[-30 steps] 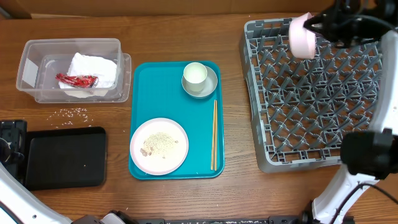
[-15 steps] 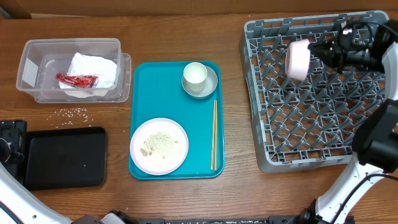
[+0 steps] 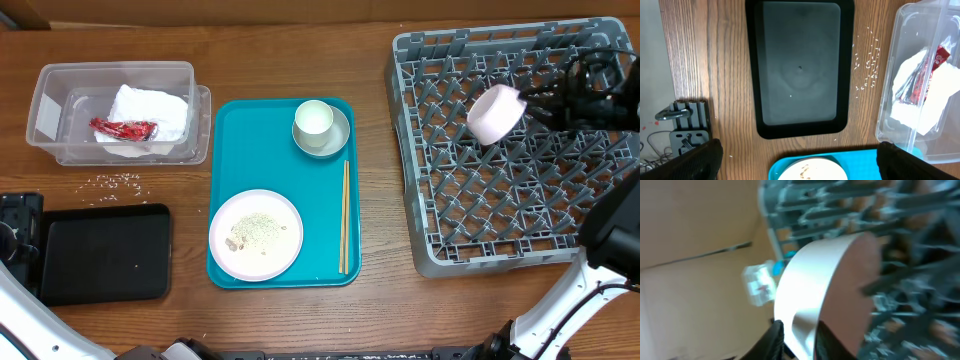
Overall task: Sort waste into correct bins and load items into the dishwasher
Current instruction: 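Lower the pink bowl into the rack and open the right gripper, then move the right gripper to the white cup on the tray and grasp it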
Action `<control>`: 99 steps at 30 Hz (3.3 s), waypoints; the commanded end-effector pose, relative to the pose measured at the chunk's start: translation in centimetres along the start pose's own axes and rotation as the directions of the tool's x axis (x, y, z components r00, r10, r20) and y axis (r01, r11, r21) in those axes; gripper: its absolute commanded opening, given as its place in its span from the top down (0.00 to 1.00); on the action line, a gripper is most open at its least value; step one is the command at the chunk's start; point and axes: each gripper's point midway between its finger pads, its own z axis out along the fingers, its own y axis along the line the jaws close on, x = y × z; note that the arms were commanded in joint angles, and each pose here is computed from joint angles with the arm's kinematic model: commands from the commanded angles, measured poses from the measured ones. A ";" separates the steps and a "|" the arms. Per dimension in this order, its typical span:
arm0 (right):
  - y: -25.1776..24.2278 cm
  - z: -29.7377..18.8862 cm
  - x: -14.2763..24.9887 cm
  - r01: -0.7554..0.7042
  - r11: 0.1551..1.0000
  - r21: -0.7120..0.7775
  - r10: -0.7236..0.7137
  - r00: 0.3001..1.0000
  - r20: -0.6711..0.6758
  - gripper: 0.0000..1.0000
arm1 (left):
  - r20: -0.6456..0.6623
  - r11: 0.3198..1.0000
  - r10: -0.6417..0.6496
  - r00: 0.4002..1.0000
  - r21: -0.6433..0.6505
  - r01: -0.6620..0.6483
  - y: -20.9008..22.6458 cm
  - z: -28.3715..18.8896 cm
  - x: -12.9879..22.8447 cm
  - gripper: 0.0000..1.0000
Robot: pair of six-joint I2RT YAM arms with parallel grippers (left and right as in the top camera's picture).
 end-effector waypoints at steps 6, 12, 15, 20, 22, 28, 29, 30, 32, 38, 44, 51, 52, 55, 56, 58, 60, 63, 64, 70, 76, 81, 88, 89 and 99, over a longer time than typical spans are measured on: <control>2.4 -6.3 -0.4 0.019 0.944 0.329 -0.079 0.983 0.168 0.67 | 0.013 1.000 -0.025 1.000 0.012 0.025 0.1 -0.5 0.0 0.00; 6.3 -5.7 2.2 0.122 0.916 0.382 -0.188 0.972 0.141 0.66 | 0.013 1.000 -0.025 1.000 0.012 0.025 0.1 -0.5 0.0 0.00; 6.2 -3.5 2.9 0.163 0.868 0.468 -0.228 0.970 0.085 0.66 | 0.013 1.000 -0.025 1.000 0.012 0.025 0.1 -0.5 0.0 0.00; 3.3 0.1 3.7 0.143 0.734 0.664 -0.207 0.978 0.018 0.64 | 0.013 1.000 -0.025 1.000 0.012 0.025 0.1 -0.5 0.0 0.00; 1.4 1.1 3.7 0.103 0.673 0.732 -0.175 0.984 0.022 0.65 | 0.013 1.000 -0.025 1.000 0.012 0.025 0.1 -0.5 0.0 0.00; -3.3 2.5 3.6 0.026 0.588 0.809 -0.084 0.996 0.029 0.86 | 0.013 1.000 -0.025 1.000 0.012 0.025 0.1 -0.5 0.0 0.00; -4.5 1.3 2.9 -0.028 0.537 0.843 -0.077 0.994 0.082 0.90 | 0.013 1.000 -0.025 1.000 0.012 0.025 0.1 -0.5 0.0 0.00; -4.9 0.7 2.7 -0.049 0.518 0.854 -0.075 0.992 0.103 0.91 | 0.013 1.000 -0.025 1.000 0.012 0.025 0.1 -0.5 0.0 0.00; -5.4 -0.1 2.3 -0.071 0.510 0.857 -0.067 0.990 0.122 0.92 | 0.013 1.000 -0.025 1.000 0.012 0.025 0.1 -0.5 0.0 0.00; -6.6 -2.4 1.9 -0.142 0.505 0.851 -0.020 0.984 0.176 0.96 | 0.013 1.000 -0.025 1.000 0.012 0.025 0.1 -0.5 0.0 0.00; -3.8 -4.2 3.0 -0.163 0.551 0.818 -0.010 0.979 0.202 0.96 | 0.013 1.000 -0.025 1.000 0.012 0.025 0.1 -0.5 0.0 0.00; 8.5 0.7 9.2 0.279 0.819 0.502 -0.286 0.956 -0.064 0.94 | 0.013 1.000 -0.025 1.000 0.012 0.025 0.1 -0.5 0.0 0.00; 10.2 1.8 10.4 0.327 0.834 0.444 -0.321 0.943 -0.092 0.90 | 0.013 1.000 -0.025 1.000 0.012 0.025 0.1 -0.5 0.0 0.00; 13.4 5.0 13.0 0.433 0.832 0.347 -0.405 0.902 -0.152 0.55 | 0.013 1.000 -0.025 1.000 0.012 0.025 0.1 -0.5 0.0 0.00; 14.1 6.3 13.7 0.468 0.820 0.330 -0.435 0.884 -0.172 0.50 | 0.013 1.000 -0.025 1.000 0.012 0.025 0.1 -0.5 0.0 0.00; 15.6 9.4 15.2 0.552 0.784 0.283 -0.511 0.833 -0.209 0.00 | 0.013 1.000 -0.025 1.000 0.012 0.025 0.1 -0.5 0.0 0.00; 16.7 12.3 16.6 0.627 0.738 0.249 -0.584 0.779 -0.230 0.00 | 0.013 1.000 -0.025 1.000 0.012 0.025 0.1 -0.5 0.0 0.00; 17.7 16.3 17.6 0.725 0.626 0.287 -0.692 0.686 -0.224 0.00 | 0.013 1.000 -0.025 1.000 0.012 0.025 0.1 -0.5 0.0 0.00; 17.9 17.5 18.1 0.745 0.588 0.314 -0.718 0.660 -0.222 0.00 | 0.013 1.000 -0.025 1.000 0.012 0.025 0.1 -0.5 0.0 0.00; 21.5 23.2 23.9 0.871 0.429 0.237 -0.850 0.478 -0.219 0.00 | 0.013 1.000 -0.025 1.000 0.012 0.025 0.1 -0.5 0.0 0.00; 25.5 26.6 24.8 0.907 0.340 0.249 -0.928 0.367 -0.069 0.00 | 0.013 1.000 -0.025 1.000 0.012 0.025 0.1 -0.5 0.0 0.00; 22.3 30.5 23.0 0.886 0.332 0.323 -0.918 0.383 -0.108 0.02 | 0.013 1.000 -0.025 1.000 0.012 0.025 0.1 -0.5 0.0 0.00; 18.1 33.4 22.7 0.881 0.328 0.341 -0.890 0.409 -0.200 0.16 | 0.013 1.000 -0.025 1.000 0.012 0.025 0.1 -0.5 0.0 0.00; 18.1 33.5 22.7 0.881 0.328 0.341 -0.891 0.408 -0.199 0.19 | 0.013 1.000 -0.025 1.000 0.012 0.025 0.1 -0.5 0.0 0.00; 15.7 34.4 20.4 0.843 0.280 0.458 -0.885 0.412 -0.217 0.36 | 0.013 1.000 -0.025 1.000 0.012 0.025 0.1 -0.5 0.0 0.00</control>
